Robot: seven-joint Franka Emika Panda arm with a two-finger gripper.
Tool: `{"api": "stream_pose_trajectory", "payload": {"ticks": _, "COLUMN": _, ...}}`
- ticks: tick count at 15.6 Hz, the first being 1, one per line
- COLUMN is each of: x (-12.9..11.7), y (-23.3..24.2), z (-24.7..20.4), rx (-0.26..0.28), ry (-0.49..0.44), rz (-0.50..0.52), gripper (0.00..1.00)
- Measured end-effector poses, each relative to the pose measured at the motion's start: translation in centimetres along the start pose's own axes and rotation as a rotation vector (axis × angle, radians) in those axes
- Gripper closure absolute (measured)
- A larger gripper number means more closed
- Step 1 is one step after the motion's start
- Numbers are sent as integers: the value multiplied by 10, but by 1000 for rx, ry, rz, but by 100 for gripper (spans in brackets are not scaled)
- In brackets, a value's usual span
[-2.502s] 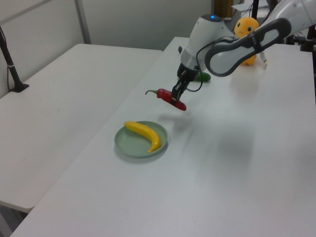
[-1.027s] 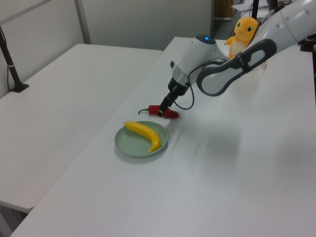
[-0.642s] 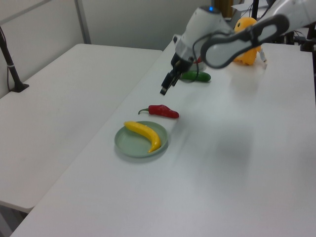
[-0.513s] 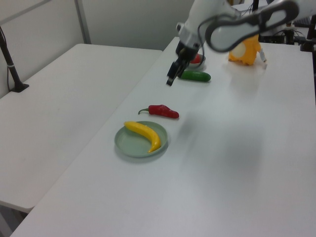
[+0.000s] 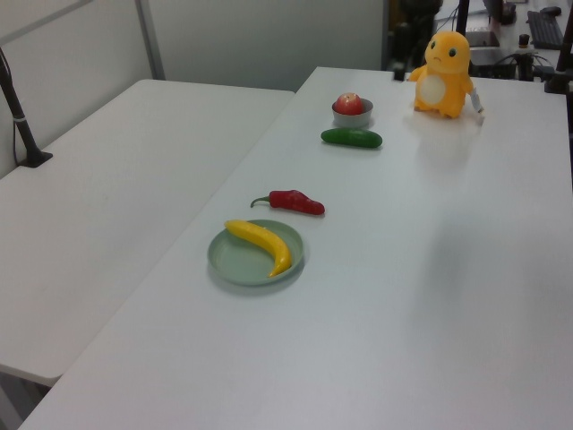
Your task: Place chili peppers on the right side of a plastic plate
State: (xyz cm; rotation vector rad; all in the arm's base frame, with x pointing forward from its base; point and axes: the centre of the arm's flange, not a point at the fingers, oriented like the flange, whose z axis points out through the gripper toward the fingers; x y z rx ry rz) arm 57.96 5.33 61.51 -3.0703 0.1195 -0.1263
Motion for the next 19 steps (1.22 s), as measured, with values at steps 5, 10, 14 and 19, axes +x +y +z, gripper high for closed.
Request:
{"api": "stream_pose_trajectory", "payload": {"ticks": 5, "x": -46, "y": 22, "z": -37, "rx": 3, "ry": -50, "rz": 37, "gripper": 0}}
{"api": "stream_pose_trajectory", "payload": {"ticks": 10, "x": -58, "y": 11, "z": -28, "rx": 7, "ry": -60, "rz": 12, "gripper": 0}}
{"api": "stream_pose_trajectory", "payload": {"ticks": 14, "x": -47, "y": 10, "z": -22, "rx": 17, "ry": 11, "rz": -23, "gripper": 0}}
{"api": "stream_pose_trajectory", "payload": {"ticks": 19, "x": -33, "y": 20, "z": -12, "rx": 16, "ry": 44, "rz": -99, "gripper": 0}}
